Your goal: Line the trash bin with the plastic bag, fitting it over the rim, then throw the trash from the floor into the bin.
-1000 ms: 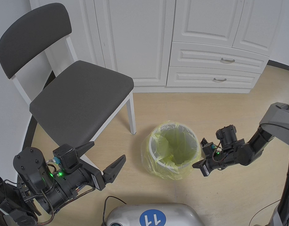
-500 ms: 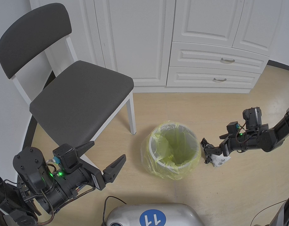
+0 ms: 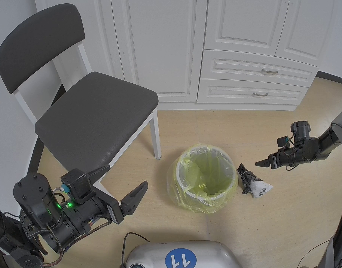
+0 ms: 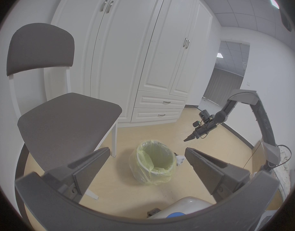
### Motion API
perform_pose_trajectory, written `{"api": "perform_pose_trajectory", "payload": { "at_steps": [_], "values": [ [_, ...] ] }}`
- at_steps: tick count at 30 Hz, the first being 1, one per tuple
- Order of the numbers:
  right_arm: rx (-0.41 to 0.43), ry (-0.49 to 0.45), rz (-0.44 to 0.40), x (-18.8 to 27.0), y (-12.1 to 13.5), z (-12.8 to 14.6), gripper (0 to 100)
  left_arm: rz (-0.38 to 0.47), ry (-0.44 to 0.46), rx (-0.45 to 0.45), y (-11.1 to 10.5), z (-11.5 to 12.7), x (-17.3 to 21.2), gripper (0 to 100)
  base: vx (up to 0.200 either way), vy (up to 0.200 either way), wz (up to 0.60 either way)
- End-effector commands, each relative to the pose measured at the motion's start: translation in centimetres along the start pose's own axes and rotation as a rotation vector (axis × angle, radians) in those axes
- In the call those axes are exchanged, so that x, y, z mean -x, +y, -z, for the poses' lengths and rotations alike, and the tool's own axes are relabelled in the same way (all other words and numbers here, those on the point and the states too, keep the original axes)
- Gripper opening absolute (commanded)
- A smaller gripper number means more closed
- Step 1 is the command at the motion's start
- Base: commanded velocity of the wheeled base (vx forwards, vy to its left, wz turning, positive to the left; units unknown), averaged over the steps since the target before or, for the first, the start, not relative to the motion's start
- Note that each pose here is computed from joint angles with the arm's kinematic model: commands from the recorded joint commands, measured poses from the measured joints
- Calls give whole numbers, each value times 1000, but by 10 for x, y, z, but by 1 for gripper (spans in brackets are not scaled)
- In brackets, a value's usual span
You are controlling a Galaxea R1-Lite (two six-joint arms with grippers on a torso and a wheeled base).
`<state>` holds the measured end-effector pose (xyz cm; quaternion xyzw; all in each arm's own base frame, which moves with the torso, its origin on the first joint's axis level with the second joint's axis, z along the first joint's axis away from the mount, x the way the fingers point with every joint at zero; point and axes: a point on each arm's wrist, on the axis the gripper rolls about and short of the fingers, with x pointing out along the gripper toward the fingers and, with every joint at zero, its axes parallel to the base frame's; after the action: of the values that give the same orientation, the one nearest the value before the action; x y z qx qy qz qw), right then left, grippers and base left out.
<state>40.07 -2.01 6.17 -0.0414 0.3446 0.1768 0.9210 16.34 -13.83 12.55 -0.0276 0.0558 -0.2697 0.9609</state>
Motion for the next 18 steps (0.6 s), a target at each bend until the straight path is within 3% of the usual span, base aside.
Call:
{"api": "perform_pose_trajectory", "payload": {
  "at_steps": [1,10,14,18],
  "values": [
    [-230,72,25,-66,-39,24,100,-2,-13,-5,0,-3,-1,100,0,0,0],
    [-277,90,46,-105,-54,42,100,-3,-16,-4,0,-3,-2,100,0,0,0],
    [-286,113,139,-133,-57,50,100,-3,-13,-5,0,-3,-2,100,0,0,0],
    [-290,131,146,-138,-56,47,100,-5,-11,-5,0,-2,-3,100,0,0,0]
  ]
}}
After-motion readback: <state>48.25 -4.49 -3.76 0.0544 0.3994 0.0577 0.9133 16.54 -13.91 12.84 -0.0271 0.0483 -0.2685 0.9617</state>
